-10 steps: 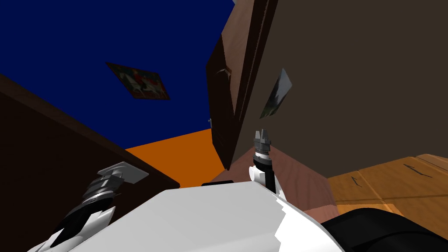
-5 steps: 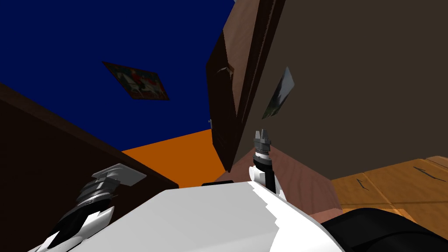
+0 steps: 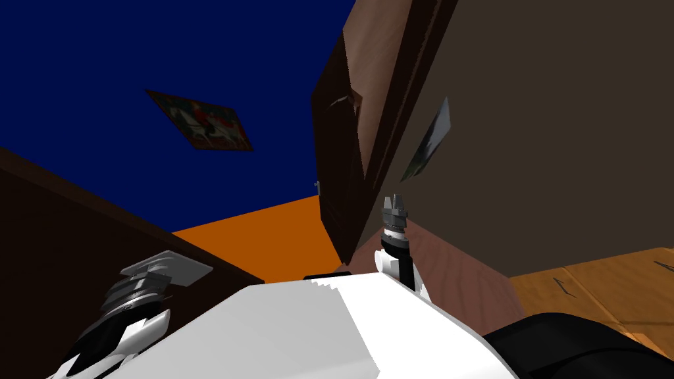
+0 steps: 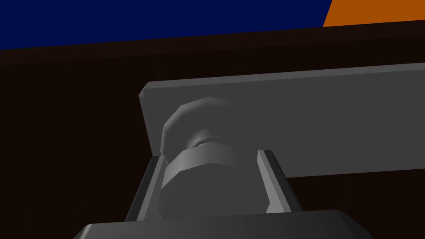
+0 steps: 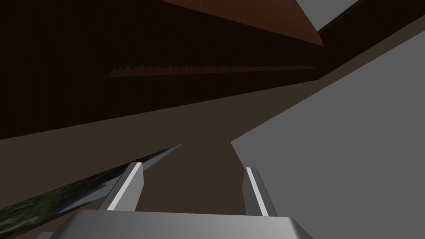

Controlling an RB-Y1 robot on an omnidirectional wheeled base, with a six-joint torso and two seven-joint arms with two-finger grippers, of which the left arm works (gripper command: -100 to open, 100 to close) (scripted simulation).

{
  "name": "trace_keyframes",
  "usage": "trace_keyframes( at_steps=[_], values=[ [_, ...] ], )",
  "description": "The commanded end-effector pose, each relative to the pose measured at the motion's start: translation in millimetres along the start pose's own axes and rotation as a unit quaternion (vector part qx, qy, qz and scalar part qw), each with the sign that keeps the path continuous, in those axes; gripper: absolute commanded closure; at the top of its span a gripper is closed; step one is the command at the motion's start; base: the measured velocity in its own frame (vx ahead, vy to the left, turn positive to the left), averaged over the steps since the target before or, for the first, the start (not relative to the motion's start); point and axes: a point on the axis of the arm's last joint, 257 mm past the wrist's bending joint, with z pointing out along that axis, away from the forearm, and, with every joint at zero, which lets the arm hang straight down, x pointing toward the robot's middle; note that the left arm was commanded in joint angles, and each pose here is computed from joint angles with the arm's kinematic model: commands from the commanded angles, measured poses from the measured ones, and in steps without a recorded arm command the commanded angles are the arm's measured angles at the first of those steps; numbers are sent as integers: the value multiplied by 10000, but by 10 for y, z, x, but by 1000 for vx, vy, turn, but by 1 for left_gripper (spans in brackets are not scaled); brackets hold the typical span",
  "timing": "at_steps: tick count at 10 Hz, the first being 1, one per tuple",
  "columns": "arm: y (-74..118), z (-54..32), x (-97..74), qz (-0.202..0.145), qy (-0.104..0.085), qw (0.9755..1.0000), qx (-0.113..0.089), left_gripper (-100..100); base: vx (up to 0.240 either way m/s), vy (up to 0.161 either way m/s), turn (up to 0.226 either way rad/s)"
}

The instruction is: Push the door open

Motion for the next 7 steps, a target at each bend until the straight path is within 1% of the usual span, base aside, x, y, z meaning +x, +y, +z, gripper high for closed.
trace_keyframes(
  at_steps=[1, 2, 3, 4, 5, 6, 7],
  values=[
    [-56, 33, -168, 18, -218, 9998, 14, 100, 166, 72, -5],
    [-40, 30, -217, 6, -313, 9995, -10, 100, 178, 77, -12],
    [-40, 30, -217, 6, -313, 9995, -10, 100, 126, 50, 0],
    [-18, 24, -276, -9, -426, 9991, -40, 100, 118, 55, -32],
    [-18, 24, -276, -9, -426, 9991, -40, 100, 99, 42, -4],
    [0, 19, -323, -22, -516, 9986, -66, 100, 120, 33, -5],
    [0, 19, -323, -22, -516, 9986, -66, 100, 88, 22, -2]
  ],
)
